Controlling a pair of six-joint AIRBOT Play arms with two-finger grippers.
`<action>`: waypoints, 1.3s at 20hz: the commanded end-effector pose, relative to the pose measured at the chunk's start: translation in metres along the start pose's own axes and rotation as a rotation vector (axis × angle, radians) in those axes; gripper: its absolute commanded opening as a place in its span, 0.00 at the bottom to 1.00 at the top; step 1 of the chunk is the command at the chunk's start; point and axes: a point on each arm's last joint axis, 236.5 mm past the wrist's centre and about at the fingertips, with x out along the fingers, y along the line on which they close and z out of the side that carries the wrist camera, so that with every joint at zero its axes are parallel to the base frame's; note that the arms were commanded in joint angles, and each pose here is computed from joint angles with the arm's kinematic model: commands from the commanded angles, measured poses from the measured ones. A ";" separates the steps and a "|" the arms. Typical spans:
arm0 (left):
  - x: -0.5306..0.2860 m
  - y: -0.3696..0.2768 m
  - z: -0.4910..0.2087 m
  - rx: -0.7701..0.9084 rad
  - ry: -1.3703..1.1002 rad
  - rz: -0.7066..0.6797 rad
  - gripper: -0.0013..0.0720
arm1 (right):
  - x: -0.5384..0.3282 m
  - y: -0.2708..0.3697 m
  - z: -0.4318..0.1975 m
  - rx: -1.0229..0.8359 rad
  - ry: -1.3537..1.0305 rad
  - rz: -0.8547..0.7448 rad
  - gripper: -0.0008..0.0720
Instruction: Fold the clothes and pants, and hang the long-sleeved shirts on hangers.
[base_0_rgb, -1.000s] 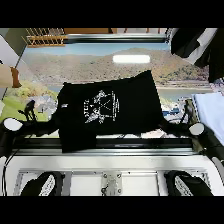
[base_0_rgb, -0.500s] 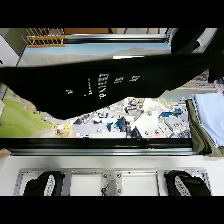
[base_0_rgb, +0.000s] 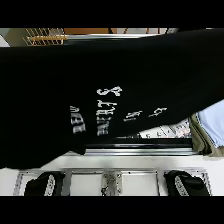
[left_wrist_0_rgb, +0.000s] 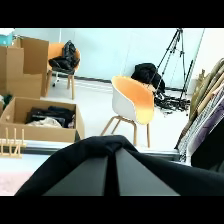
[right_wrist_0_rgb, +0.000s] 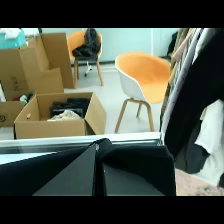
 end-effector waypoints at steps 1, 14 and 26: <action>0.035 0.020 -0.027 -0.057 0.146 0.020 0.03 | 0.008 -0.001 -0.013 0.017 0.057 0.000 0.03; 0.268 0.150 -0.459 -0.413 1.068 0.084 0.03 | 0.213 -0.074 -0.402 0.167 1.045 -0.058 0.03; 0.324 0.176 -0.527 -0.455 1.194 0.077 0.03 | 0.260 -0.099 -0.461 0.231 0.979 -0.126 0.03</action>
